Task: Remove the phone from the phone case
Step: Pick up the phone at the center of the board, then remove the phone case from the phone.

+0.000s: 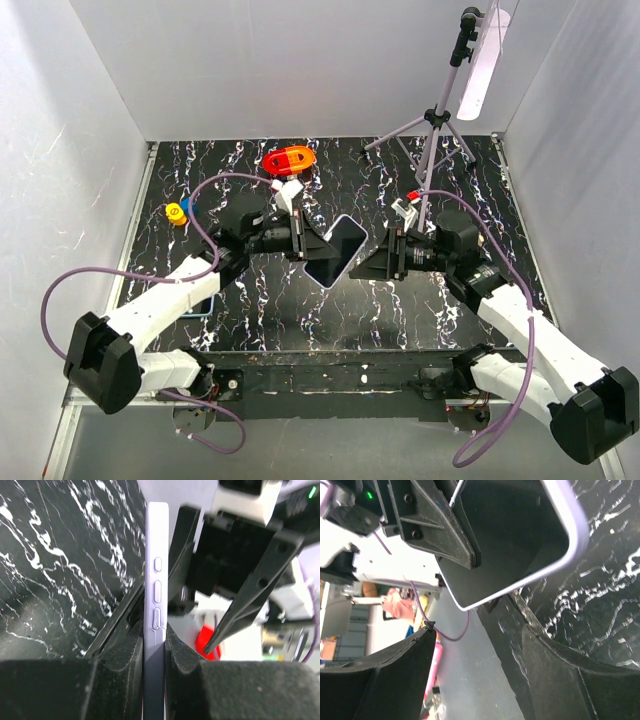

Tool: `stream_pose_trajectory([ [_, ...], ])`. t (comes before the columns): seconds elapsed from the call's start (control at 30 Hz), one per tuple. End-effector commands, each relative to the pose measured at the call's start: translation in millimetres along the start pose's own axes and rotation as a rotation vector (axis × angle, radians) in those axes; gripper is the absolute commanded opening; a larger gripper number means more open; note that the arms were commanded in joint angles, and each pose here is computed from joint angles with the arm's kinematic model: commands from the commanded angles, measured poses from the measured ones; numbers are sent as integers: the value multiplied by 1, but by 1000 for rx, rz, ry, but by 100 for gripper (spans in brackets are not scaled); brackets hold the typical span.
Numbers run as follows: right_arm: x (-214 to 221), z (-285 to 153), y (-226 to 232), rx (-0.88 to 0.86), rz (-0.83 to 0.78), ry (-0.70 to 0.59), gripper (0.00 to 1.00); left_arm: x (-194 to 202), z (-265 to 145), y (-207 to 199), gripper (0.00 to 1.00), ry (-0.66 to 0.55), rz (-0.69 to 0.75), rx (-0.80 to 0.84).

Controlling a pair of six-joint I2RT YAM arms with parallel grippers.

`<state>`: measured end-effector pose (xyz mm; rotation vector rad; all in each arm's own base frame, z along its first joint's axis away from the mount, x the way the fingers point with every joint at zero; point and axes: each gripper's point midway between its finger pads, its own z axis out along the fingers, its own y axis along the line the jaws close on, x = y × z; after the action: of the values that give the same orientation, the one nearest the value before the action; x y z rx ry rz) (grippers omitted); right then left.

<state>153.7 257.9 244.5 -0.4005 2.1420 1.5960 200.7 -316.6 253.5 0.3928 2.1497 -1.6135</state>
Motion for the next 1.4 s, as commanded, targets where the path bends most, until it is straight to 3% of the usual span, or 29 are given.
stream_pose_trajectory([
  [0.0, -22, 16, 26, -147, 48, -128, 74, -51, -15, -24, 0, -337, -167, 56],
  [0.13, -19, 35, 33, -178, 80, -152, 65, -62, -22, -19, 0, -441, -271, 57],
  [0.27, -20, 50, 41, -217, 92, -143, 60, -60, -19, -18, 0, -447, -334, 119],
  [0.47, -24, 60, 42, -226, 101, -131, 37, -54, -19, -17, 0, -455, -361, 179],
  [0.8, -31, 63, 46, -248, 105, -145, 41, -48, -31, -14, 0, -515, -314, 191],
  [1.0, -33, 65, 45, -251, 110, -149, 39, -45, -33, -14, 0, -518, -298, 207],
  [1.13, -33, 65, 44, -249, 98, -140, 17, -42, -32, -13, 0, -512, -292, 202],
  [1.17, -33, 64, 43, -245, 90, -139, 18, -41, -32, -13, 0, -508, -291, 204],
  [1.23, -38, 58, 31, -190, 114, -152, 29, -39, -32, -15, 0, -499, -285, 213],
  [1.3, -47, 46, 22, -154, 133, -206, 49, -37, -32, -18, 0, -483, -265, 220],
  [1.37, -58, 34, 26, -162, 108, -243, 59, -35, -31, -20, 0, -462, -253, 230],
])
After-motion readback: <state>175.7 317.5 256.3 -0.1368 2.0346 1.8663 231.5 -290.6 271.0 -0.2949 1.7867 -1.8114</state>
